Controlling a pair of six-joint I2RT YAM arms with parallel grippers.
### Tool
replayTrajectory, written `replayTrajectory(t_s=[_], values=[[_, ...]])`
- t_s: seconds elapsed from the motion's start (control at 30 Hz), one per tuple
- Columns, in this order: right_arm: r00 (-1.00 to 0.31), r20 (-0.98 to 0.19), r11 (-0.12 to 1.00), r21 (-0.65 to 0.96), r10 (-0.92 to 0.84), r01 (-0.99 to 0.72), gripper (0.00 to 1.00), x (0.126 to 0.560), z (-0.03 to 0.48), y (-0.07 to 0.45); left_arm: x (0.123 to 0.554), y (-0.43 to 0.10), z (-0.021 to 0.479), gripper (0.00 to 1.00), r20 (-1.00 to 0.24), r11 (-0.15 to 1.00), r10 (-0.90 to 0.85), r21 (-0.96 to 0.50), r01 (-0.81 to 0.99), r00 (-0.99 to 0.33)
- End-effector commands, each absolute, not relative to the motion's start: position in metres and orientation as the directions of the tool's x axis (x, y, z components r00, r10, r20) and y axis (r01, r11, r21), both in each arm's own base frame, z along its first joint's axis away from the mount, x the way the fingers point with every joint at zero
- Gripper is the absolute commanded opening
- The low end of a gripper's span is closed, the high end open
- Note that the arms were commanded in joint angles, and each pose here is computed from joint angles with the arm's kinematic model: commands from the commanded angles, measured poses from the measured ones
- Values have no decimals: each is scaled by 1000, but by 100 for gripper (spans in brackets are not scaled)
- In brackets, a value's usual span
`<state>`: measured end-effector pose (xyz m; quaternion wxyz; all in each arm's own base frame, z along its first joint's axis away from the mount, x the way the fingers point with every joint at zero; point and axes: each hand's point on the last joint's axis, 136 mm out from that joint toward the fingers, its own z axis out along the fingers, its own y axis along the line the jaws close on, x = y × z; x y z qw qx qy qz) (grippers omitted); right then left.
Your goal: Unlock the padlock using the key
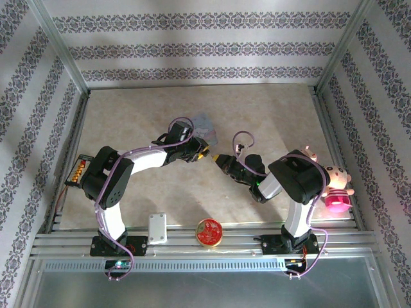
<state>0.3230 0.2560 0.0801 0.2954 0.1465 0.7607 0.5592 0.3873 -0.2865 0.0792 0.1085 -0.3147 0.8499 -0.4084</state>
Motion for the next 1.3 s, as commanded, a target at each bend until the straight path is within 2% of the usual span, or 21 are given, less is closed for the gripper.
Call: replayTrajectory(t_s=[0.0,0.4,0.7,1.27], values=[[-762,-365,318,922,534,-219,0,318,104,265,382,-278,63,0,160,436,-660,-715,-547,-734],[-706,-509,504,828,493,-246,0,302,100,250,390,-282,67,0,162,424,-667,-720,-550,-727],[-696,-617,682,687,367,-250,0,297,104,244,392,-285,72,0,171,413,-662,-729,-545,-730],[-706,-612,693,680,356,-240,0,307,109,247,393,-289,78,0,187,391,-654,-746,-539,-733]])
